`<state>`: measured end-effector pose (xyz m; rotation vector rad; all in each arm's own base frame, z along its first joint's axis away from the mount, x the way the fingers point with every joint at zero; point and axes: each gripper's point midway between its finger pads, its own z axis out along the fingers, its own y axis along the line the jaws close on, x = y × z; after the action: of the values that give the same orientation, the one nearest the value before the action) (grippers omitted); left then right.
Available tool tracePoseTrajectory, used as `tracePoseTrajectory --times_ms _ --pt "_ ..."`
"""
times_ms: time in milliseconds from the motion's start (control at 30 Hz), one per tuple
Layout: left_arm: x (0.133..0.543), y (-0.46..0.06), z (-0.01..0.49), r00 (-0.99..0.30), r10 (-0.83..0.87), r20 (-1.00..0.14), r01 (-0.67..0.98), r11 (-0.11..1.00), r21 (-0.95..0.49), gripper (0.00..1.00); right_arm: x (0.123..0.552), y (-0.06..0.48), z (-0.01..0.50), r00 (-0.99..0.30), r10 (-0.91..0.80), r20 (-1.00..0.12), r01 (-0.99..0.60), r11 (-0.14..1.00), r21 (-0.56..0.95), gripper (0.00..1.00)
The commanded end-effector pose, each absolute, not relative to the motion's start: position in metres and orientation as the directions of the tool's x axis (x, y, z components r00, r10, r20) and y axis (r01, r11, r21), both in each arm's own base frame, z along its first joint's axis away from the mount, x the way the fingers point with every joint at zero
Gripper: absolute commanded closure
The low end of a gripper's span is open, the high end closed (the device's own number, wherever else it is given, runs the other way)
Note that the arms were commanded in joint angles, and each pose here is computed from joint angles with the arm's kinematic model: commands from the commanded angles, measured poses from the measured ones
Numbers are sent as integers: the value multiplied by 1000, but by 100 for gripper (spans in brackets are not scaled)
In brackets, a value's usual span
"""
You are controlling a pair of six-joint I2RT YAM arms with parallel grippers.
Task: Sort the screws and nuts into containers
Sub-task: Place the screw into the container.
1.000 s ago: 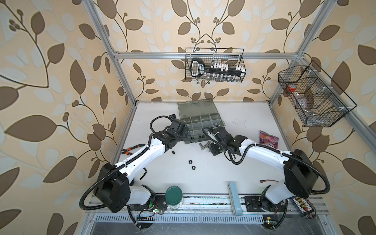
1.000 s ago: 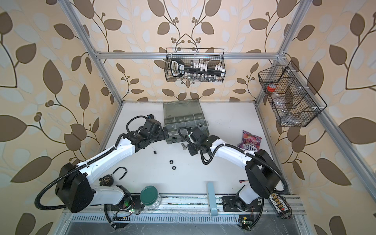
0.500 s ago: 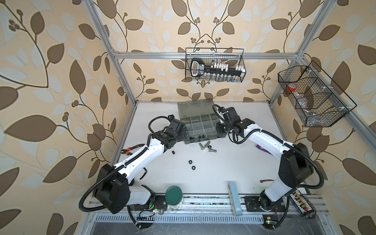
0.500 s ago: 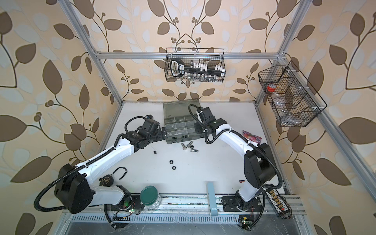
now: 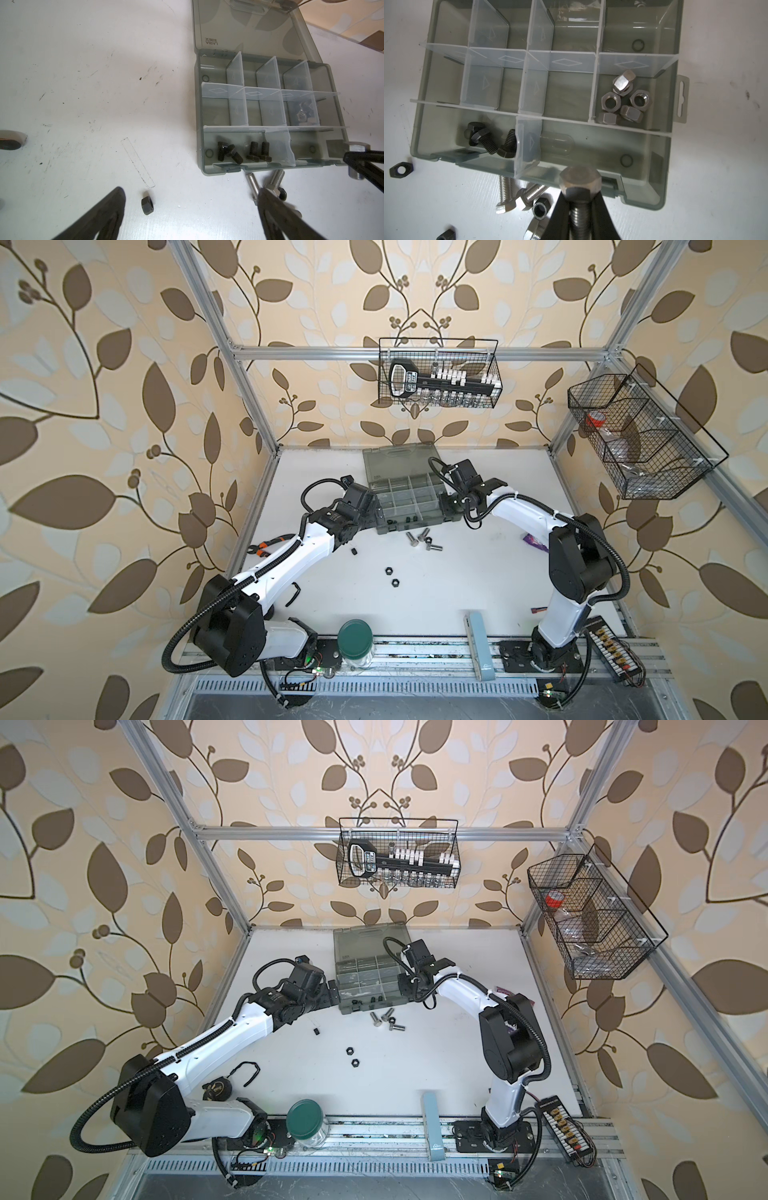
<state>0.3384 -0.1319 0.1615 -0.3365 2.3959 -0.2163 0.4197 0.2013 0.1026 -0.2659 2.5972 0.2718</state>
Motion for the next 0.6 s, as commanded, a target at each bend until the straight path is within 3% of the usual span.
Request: tracePoseTrajectory --times_ms 0,567 --pt "336 -125 166 -711 -326 -623 -203 943 -262 1 430 204 102 -847 -142 -513 -248 958 146 100" --pt "334 -126 166 -711 -330 -621 -198 941 -273 1 444 193 68 -880 -112 -462 -190 974 126 100"
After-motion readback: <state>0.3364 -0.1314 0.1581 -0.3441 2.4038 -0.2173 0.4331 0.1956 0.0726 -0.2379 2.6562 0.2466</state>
